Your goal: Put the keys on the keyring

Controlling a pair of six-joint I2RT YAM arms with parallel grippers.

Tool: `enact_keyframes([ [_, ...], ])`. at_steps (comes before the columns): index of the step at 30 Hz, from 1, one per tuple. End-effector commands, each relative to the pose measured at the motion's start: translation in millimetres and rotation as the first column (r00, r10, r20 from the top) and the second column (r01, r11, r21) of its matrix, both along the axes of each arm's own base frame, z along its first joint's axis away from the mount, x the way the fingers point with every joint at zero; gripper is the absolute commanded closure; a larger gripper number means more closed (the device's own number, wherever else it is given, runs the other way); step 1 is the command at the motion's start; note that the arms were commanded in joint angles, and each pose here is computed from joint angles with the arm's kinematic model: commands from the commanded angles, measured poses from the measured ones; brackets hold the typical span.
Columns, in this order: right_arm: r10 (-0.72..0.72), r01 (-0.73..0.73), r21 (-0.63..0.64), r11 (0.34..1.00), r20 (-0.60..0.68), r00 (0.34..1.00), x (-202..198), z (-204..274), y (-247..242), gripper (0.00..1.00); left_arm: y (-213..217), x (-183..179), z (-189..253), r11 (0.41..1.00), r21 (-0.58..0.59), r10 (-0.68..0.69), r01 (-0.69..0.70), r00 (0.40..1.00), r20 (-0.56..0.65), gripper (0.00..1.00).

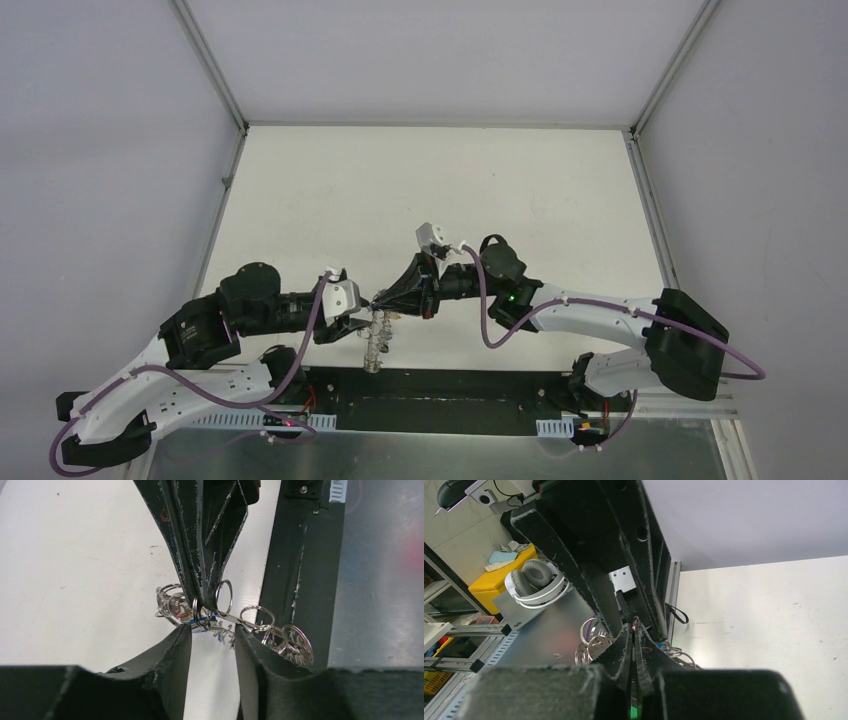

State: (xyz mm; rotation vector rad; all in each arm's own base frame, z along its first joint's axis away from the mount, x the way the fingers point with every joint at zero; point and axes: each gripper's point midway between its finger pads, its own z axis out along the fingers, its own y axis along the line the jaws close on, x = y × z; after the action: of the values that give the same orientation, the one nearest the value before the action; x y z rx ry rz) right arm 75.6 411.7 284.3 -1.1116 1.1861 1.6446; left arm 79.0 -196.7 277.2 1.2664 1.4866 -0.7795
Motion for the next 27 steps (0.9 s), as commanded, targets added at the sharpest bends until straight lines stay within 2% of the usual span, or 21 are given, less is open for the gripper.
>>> enact_keyframes([
  [1,-0.031,0.022,0.127,0.992,0.073,0.997,-2.4,38.9,-9.6,1.00,-0.4,0.7,11.8,0.998,-0.056,0.019,-0.018,1.000,0.008,0.55],
  [4,-0.043,0.034,0.117,0.993,0.076,0.996,-1.1,34.8,-11.7,1.00,5.8,4.6,14.1,0.995,-0.074,0.064,-0.064,0.998,0.008,0.44],
  [8,-0.066,0.057,0.102,0.993,0.083,0.994,1.3,29.3,-15.5,1.00,11.0,5.9,14.0,0.991,-0.092,0.096,-0.096,0.995,-0.003,0.38],
  [12,-0.091,0.084,0.078,0.993,0.090,0.992,4.4,22.8,-20.2,1.00,10.8,5.9,8.7,0.990,-0.089,0.109,-0.112,0.993,-0.037,0.17],
  [14,-0.112,0.107,0.064,0.992,0.087,0.990,8.0,17.5,-22.3,1.00,9.4,6.0,5.0,0.989,-0.083,0.115,-0.119,0.992,-0.058,0.03],
  [19,-0.140,0.138,0.035,0.990,0.089,0.986,17.3,6.4,-23.1,1.00,5.8,13.2,4.5,0.974,-0.098,0.189,-0.206,0.969,-0.157,0.01],
  [27,-0.107,0.107,0.000,0.994,0.101,0.989,32.9,-3.6,-4.6,1.00,0.1,15.5,10.9,0.950,-0.142,0.233,-0.280,0.932,-0.278,0.01],
])
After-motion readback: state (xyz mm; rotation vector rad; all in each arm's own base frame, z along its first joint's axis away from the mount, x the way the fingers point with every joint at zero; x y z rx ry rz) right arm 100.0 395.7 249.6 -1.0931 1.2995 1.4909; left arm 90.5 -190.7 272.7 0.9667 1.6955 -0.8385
